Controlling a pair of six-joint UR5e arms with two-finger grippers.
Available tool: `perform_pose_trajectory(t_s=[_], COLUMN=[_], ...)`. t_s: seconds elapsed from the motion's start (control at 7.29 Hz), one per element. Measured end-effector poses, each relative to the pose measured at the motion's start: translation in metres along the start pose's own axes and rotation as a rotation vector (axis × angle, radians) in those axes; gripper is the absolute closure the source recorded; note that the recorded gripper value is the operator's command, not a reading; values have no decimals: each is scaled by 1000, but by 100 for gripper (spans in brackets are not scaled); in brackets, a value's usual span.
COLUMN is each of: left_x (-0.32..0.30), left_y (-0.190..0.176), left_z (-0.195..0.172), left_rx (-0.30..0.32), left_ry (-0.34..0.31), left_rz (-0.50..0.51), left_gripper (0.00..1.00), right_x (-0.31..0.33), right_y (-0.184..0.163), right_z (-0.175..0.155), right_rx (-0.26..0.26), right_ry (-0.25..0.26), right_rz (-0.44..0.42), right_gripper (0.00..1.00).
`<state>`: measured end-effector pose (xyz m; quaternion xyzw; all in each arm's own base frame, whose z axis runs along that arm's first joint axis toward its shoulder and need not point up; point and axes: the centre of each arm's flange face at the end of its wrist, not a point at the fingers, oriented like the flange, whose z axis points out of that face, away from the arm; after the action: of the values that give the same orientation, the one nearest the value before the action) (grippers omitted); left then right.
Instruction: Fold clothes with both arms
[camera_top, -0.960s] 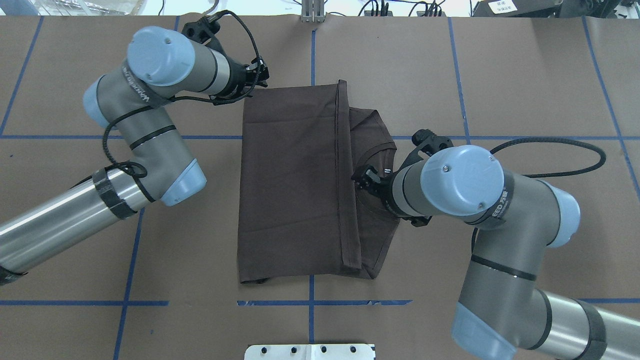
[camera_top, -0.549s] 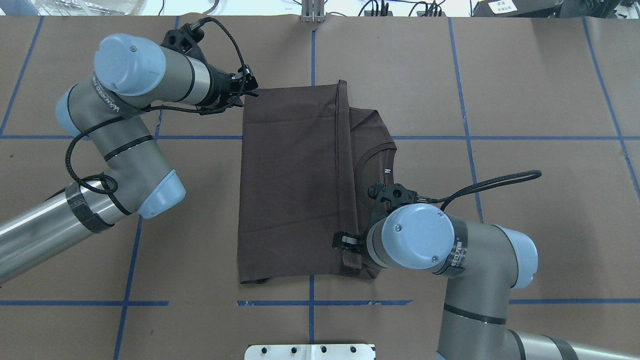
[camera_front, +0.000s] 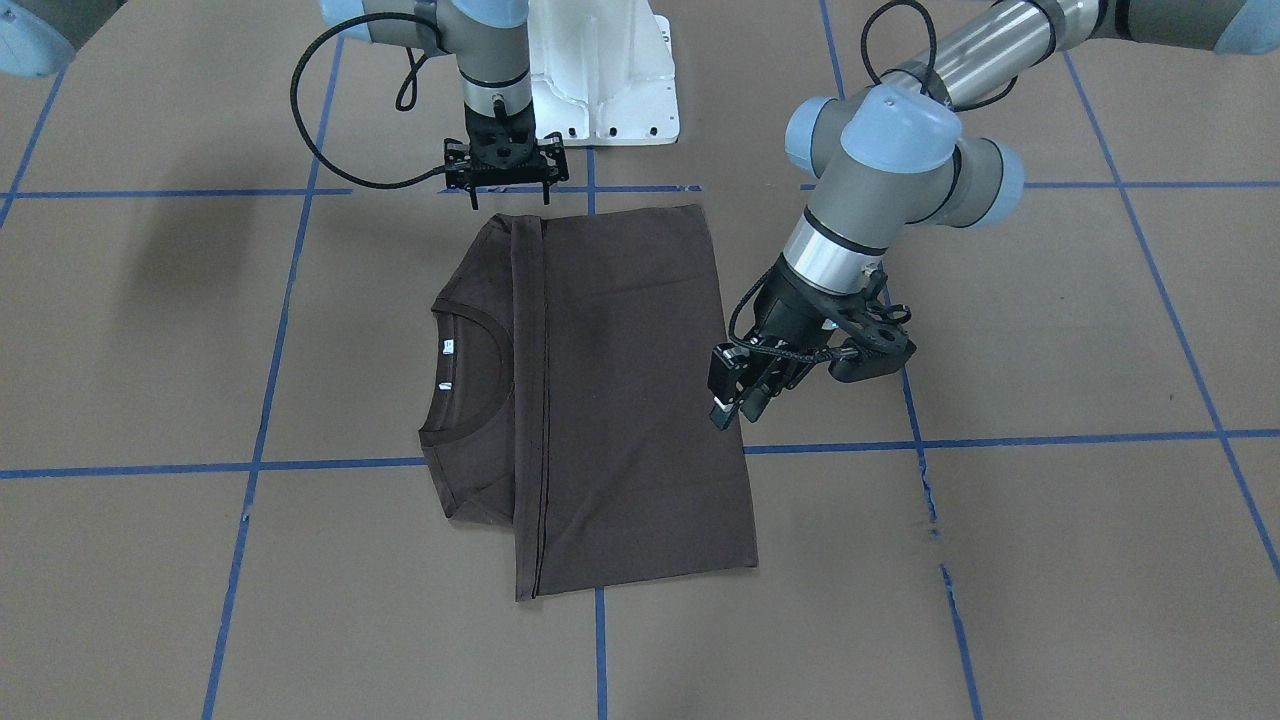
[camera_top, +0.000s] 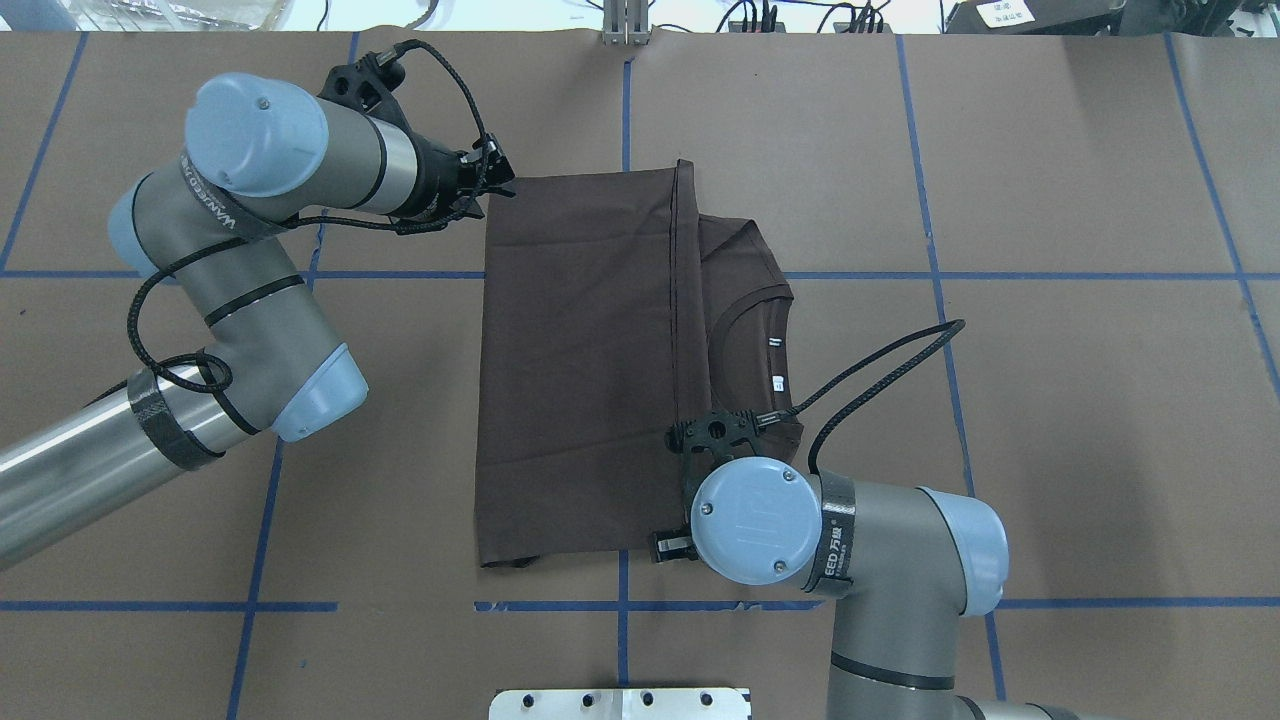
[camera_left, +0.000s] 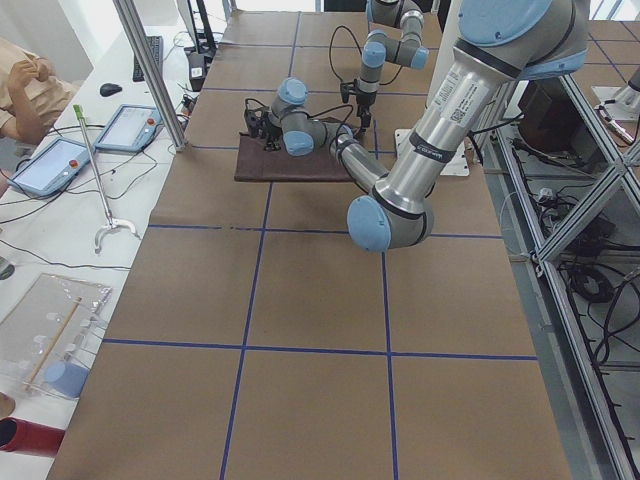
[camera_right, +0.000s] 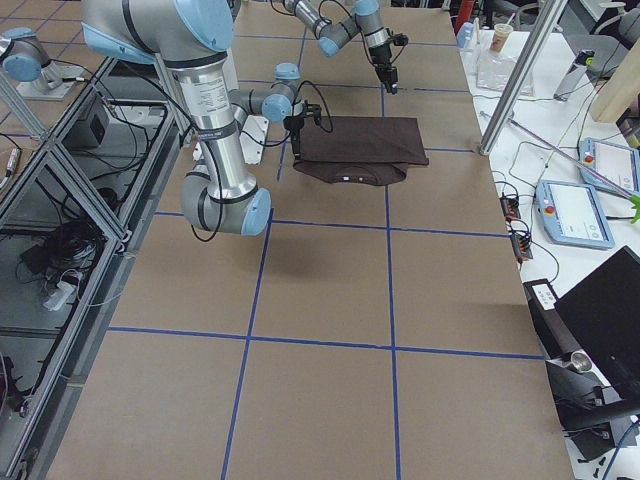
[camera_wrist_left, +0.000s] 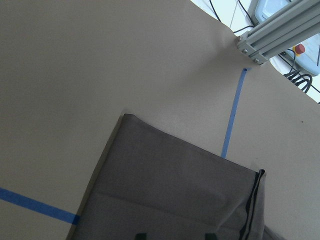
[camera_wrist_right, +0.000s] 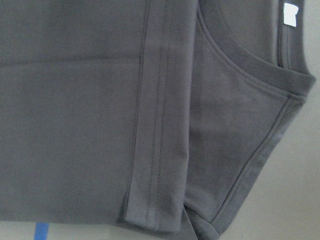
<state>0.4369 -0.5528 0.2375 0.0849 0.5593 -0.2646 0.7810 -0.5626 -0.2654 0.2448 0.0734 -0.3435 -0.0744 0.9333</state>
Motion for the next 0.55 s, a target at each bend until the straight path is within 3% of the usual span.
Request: perform_pose_trajectory(t_s=[0.14,0.41,0.55], left_x=[0,0,0], left_y=[0,1,1], left_z=[0,0,0], left_rx=[-1,-2,-3], left_ry=[0,0,0], left_rz=[-1,-4,-4], left_gripper=[50,50,50], right_x=[-6,-24,-28], right_y=[-4,-14,-16], right_z=[0,5,7], right_rx=[15,39,42], right_ry=[7,24,27], right_rz=[-57,-126,-149], right_gripper=[10,36,42])
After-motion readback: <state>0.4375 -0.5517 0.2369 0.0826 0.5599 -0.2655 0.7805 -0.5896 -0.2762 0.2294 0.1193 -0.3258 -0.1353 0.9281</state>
